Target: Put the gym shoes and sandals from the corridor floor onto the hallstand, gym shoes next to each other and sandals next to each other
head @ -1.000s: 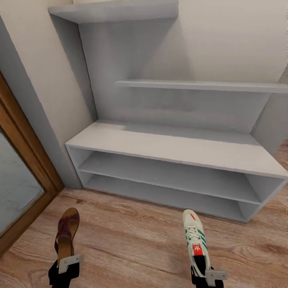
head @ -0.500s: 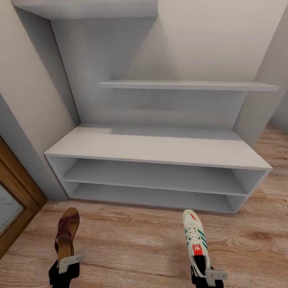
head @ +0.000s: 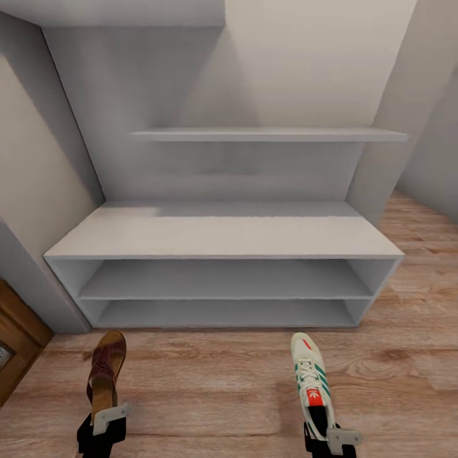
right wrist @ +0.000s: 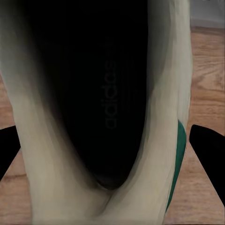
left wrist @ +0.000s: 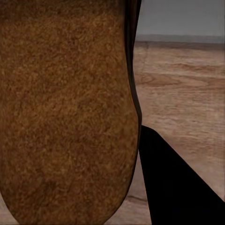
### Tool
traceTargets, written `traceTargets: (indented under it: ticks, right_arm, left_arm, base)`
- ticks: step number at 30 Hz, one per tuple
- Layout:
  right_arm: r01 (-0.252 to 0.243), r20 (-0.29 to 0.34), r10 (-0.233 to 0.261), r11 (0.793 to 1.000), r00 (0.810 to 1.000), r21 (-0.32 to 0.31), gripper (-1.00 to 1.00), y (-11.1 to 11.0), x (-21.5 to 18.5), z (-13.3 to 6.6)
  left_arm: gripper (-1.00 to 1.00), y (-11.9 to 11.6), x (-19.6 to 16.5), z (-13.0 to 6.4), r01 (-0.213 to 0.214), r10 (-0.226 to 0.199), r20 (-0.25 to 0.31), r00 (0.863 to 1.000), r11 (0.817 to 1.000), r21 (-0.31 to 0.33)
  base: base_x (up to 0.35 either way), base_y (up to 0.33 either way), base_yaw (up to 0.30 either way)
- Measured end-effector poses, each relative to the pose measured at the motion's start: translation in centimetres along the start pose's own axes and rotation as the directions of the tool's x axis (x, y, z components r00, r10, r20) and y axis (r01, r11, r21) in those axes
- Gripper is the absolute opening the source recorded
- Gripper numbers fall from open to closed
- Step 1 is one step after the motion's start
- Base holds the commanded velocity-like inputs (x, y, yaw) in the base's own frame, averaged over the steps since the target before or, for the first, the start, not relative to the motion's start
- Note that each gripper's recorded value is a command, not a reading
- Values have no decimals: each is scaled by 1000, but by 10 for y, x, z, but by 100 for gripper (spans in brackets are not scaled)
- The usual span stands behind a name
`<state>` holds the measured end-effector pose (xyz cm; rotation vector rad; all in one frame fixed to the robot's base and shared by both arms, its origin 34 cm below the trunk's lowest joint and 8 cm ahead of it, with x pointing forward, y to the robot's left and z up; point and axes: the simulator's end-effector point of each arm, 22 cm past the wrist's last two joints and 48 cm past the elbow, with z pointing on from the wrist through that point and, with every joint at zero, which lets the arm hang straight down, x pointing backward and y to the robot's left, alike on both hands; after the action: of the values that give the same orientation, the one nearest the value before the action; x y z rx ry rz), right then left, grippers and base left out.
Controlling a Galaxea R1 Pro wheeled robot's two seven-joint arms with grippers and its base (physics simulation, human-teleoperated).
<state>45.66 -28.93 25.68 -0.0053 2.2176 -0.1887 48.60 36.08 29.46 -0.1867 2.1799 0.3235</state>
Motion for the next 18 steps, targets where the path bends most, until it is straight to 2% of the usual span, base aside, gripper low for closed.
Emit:
traceTargets:
  ticks: [9, 18]
  right_arm:
    - [-2, 4, 2, 1000, 1000, -1, -100, 1, -2, 0]
    - [-2, 2, 2, 1000, 1000, 0, -100, 1, -1, 0]
  left_arm:
    - [-100, 0, 0, 0, 0, 0, 1, 1000, 1000, 0]
    - [-100, 1, 0, 0, 0, 0, 1, 1000, 1000, -1]
  base:
    - [7, 41, -2]
    - [-158, 150, 0]
